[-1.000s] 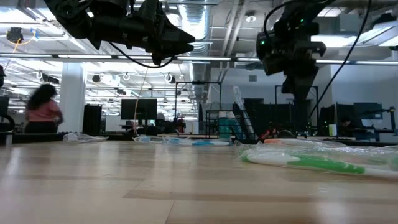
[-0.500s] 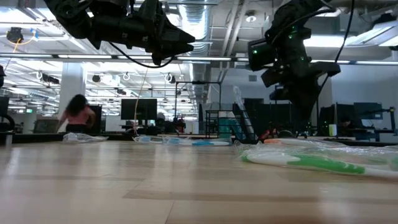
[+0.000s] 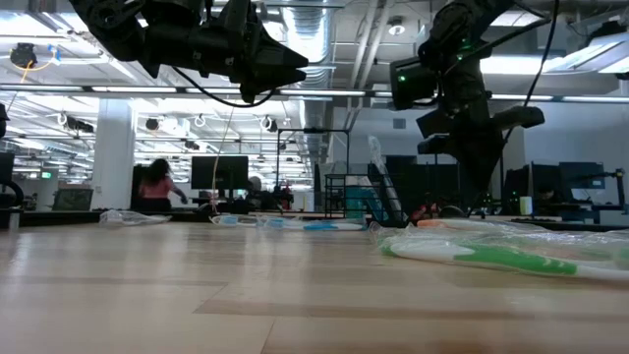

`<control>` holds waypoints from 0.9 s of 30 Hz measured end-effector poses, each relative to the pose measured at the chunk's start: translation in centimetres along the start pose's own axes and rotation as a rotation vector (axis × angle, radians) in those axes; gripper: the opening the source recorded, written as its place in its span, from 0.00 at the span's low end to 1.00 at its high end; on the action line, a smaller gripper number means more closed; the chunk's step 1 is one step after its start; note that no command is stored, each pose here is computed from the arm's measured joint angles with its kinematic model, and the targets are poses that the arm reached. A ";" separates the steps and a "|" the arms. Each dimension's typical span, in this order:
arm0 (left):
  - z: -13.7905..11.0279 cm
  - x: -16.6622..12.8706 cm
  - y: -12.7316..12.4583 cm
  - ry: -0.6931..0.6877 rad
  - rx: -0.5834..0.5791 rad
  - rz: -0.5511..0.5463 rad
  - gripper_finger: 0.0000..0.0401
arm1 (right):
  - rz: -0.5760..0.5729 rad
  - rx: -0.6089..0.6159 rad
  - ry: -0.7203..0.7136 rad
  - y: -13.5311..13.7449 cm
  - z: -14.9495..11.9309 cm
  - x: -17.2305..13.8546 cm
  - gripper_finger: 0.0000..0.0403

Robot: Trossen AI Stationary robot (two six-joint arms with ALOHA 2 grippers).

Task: Pick & Place toothbrushing station
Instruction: Put the blue toothbrush into the mesh organizer

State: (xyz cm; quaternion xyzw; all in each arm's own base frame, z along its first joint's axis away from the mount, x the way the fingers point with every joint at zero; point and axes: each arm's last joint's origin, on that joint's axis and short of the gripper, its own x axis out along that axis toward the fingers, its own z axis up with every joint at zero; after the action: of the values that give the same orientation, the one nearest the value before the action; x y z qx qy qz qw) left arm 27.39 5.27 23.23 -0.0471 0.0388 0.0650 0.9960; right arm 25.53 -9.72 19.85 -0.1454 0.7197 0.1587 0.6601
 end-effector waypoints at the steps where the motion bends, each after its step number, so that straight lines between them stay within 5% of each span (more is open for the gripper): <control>1: 0.0 0.0 0.0 0.000 0.000 0.000 0.39 | -0.010 0.002 -0.010 -0.1 0.0 0.2 0.01; 16: 0.0 0.0 0.0 0.001 -0.003 -0.001 0.39 | -0.051 -0.151 -0.045 0.4 0.5 2.3 0.03; 27: 0.0 0.0 0.0 0.000 -0.003 -0.001 0.39 | -0.051 -0.182 -0.044 0.6 0.5 2.5 0.27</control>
State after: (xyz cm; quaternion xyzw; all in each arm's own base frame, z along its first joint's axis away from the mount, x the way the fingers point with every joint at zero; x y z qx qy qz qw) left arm 27.39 5.27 23.22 -0.0485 0.0389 0.0647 0.9960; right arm 25.55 -8.95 17.30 -0.2196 0.6837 0.2098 0.6636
